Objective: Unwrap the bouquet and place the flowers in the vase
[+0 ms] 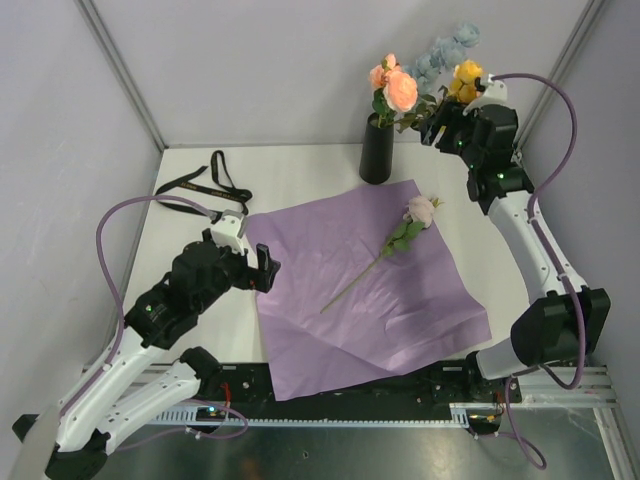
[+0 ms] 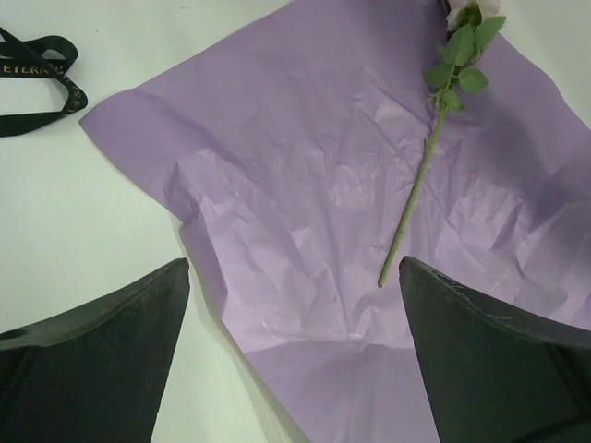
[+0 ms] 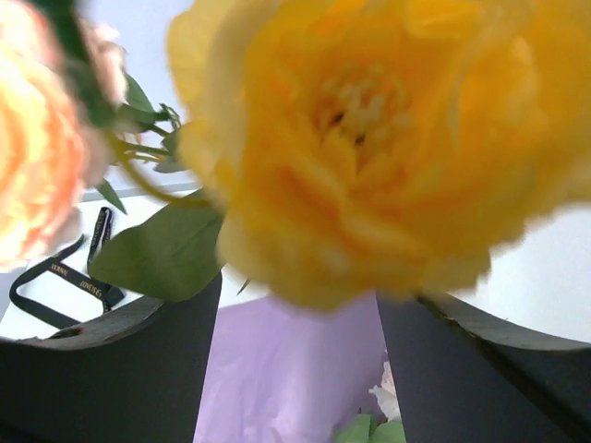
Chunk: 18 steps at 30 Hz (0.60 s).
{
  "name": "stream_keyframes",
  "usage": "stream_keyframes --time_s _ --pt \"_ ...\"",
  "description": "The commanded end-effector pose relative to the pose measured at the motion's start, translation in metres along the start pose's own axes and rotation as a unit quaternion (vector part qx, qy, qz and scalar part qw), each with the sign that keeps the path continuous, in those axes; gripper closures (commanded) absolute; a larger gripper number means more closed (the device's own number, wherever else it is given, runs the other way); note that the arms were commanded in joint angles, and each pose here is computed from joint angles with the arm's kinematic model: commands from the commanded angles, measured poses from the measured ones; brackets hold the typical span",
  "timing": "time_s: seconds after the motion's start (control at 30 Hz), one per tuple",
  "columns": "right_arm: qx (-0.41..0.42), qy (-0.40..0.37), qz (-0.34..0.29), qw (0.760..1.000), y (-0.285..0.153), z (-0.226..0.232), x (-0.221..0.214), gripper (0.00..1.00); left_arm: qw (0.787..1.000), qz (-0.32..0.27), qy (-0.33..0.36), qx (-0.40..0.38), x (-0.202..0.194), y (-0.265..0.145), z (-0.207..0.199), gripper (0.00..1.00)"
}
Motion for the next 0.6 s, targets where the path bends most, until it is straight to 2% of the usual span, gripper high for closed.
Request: stream_keyframes --time_s 0.0,0.2,0.57 --pt "0.013 -0.028 0.011 0.999 -0.019 0.009 0.026 0.26 1.0 -0.012 0.006 0.009 0.006 -0.001 0.002 0.0" --pt "-0.023 -0.016 0.027 0.999 -0.049 0.008 0.033 0.25 1.0 -0.007 0.007 0.006 0.005 0.001 0.001 0.0" --pt "0.017 -0.035 -0.013 0.999 -0.094 0.024 0.072 0.24 1.0 -0.006 0.007 0.004 0.005 0.001 0.001 0.0"
Point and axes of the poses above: each gripper's point midway between its finger pads, its own y axis out along the fingers, its own z axis along the line the jaws close on, x = y × z, the point moved 9 cm from there along -y, back along the fingers
